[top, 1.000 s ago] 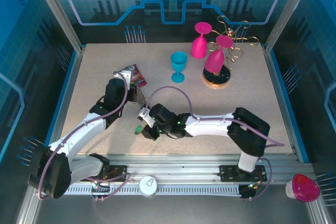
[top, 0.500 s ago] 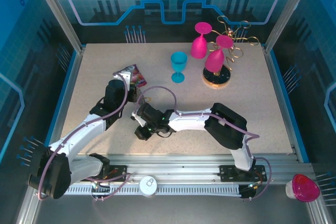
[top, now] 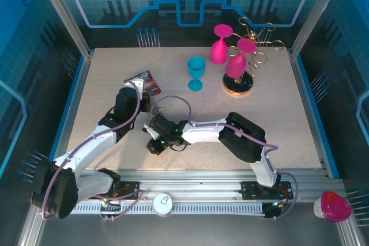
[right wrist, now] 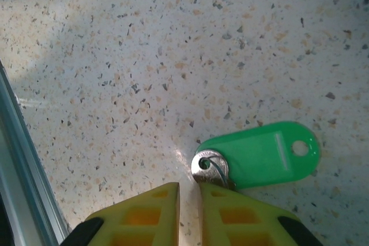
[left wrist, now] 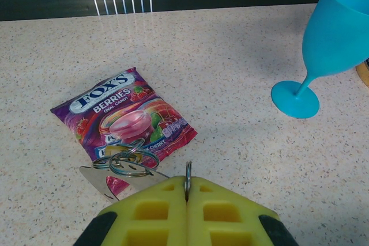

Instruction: Put the keys on the keyring

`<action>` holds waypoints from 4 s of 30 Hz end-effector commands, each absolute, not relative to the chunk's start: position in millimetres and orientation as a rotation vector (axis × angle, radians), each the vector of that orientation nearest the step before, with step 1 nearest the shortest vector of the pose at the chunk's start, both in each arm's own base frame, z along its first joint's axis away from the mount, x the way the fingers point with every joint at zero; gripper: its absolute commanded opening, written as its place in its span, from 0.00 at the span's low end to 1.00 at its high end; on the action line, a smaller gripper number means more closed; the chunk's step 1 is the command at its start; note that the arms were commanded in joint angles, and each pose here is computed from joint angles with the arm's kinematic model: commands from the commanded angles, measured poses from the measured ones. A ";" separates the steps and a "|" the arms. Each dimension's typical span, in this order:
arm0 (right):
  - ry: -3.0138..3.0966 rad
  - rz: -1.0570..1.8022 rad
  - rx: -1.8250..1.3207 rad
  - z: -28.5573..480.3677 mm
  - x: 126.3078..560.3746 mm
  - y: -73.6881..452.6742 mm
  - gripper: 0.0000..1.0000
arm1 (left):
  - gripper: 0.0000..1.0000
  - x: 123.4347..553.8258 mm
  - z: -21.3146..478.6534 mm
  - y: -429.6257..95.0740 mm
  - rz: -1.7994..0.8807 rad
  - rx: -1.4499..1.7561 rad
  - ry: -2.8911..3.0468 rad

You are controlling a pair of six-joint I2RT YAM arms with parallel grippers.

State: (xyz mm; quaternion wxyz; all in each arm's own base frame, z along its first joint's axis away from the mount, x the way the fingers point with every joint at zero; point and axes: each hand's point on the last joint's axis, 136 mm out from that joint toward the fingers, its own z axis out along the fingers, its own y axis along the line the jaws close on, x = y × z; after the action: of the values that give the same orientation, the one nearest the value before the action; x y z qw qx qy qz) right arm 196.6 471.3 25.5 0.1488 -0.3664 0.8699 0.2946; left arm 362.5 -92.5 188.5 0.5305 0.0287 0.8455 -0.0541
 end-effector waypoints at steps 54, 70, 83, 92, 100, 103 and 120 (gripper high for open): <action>2.490 0.838 -1.047 23.2 208.9 477.8 0.20 | 0.00 366.8 205.1 -93.3 -0.150 0.070 1.943; 2.456 0.846 -1.051 41.8 208.0 471.3 0.00 | 0.00 366.2 206.2 -92.9 -0.143 0.079 1.939; 2.603 0.479 -0.927 68.6 185.3 293.3 0.00 | 0.00 348.1 222.9 -147.6 -0.332 0.377 1.835; 2.671 0.401 -0.723 63.9 194.2 211.1 0.00 | 0.00 305.5 237.9 -215.9 -0.557 0.787 1.710; 2.718 0.467 -0.648 44.9 206.6 207.8 0.00 | 0.00 288.5 232.8 -240.6 -0.704 0.916 1.708; 2.734 0.494 -0.622 39.4 210.9 209.3 0.00 | 0.00 293.8 230.1 -239.0 -0.678 0.901 1.704; 2.806 0.569 -0.572 22.3 217.5 214.0 0.08 | 0.00 299.4 218.9 -236.6 -0.645 0.885 1.710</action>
State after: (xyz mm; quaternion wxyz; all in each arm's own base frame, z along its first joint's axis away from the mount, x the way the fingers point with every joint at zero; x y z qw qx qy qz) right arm 214.3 211.6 22.8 0.1166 -0.1996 0.9549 0.1861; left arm 298.7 -231.6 210.9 0.5064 0.3550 0.7377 -0.2708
